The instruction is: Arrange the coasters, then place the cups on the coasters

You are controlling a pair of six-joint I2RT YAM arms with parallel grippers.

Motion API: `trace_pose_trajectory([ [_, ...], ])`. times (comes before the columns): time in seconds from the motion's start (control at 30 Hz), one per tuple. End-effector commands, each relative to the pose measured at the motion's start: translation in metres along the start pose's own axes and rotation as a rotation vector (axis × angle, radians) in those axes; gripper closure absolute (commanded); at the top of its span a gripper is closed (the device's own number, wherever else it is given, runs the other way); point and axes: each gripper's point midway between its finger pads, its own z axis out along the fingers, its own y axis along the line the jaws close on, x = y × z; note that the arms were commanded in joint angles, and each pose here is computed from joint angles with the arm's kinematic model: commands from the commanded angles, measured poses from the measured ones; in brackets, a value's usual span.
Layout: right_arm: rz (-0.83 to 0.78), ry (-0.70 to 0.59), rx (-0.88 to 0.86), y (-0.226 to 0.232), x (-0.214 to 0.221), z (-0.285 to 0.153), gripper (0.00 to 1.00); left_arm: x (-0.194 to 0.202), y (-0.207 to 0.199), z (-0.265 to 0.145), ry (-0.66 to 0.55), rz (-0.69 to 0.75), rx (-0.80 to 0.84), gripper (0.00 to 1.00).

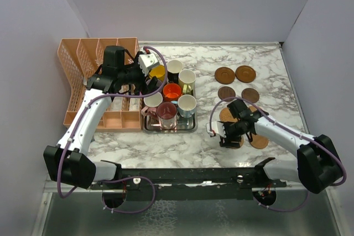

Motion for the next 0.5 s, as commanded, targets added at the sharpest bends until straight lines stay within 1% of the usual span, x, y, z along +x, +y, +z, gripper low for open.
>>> trace_pose_trajectory([
  [0.0,0.033,-0.052,-0.019,0.0,-0.014,-0.011,0.37,-0.005,-0.001,-0.005,-0.021,0.035,-0.005,0.12],
  [0.13,0.075,-0.126,0.04,-0.023,-0.025,-0.023,0.35,-0.005,-0.001,-0.006,-0.019,0.04,-0.01,0.12],
  [0.23,0.147,-0.174,0.088,-0.046,-0.025,-0.031,0.34,-0.004,-0.001,-0.006,-0.017,0.041,-0.011,0.12],
  [0.37,0.272,-0.204,0.169,-0.079,-0.014,-0.039,0.35,-0.004,-0.002,-0.007,-0.018,0.037,-0.011,0.12],
  [0.47,0.329,-0.176,0.21,-0.096,-0.004,-0.036,0.37,-0.005,-0.001,-0.007,-0.021,0.027,-0.02,0.12],
])
